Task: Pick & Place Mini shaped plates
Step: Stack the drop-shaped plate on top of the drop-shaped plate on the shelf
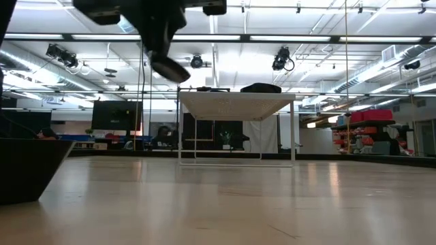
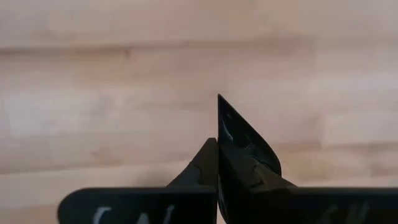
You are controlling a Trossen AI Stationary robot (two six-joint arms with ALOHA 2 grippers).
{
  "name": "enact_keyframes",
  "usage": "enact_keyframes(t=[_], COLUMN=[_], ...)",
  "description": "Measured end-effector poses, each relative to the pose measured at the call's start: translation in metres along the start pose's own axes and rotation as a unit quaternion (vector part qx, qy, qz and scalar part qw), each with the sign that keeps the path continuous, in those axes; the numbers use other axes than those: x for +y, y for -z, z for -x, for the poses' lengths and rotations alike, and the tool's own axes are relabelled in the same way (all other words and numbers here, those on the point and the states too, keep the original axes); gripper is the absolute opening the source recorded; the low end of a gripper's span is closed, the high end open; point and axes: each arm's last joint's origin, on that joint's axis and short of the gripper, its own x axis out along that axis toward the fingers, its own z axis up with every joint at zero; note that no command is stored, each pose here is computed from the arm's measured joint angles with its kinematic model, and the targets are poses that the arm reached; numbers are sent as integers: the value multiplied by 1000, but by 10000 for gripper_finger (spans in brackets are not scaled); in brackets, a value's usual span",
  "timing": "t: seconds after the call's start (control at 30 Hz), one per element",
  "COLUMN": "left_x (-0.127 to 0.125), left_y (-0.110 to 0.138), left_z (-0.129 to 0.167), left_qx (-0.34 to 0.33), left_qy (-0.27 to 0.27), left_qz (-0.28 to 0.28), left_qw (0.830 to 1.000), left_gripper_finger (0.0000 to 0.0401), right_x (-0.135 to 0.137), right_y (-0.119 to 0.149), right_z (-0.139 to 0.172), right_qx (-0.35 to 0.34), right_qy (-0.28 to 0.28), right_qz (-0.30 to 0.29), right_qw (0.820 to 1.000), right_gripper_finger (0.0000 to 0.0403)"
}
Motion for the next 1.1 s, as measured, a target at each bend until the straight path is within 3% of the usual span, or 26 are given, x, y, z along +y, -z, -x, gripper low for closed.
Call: enact_keyframes(t=[0.47, 0.73, 1.1], left_x=[-18, -24, -22], left_y=[-65, -107, -152], left_z=[27, 42, 45], left_qx=[-92, -105, -133], left_qy=[34, 44, 36], left_qz=[6, -31, -16], left_qw=[995, 993, 990], left_gripper_finger=[3, 4, 9], right_x=[0, 0, 0], right_y=[0, 0, 0], right_z=[0, 0, 0], right_qx=[0, 0, 0], right_qy=[0, 0, 0], right_qz=[0, 0, 0], right_qw=[1000, 1000, 1000], right_gripper_finger=[19, 19, 19])
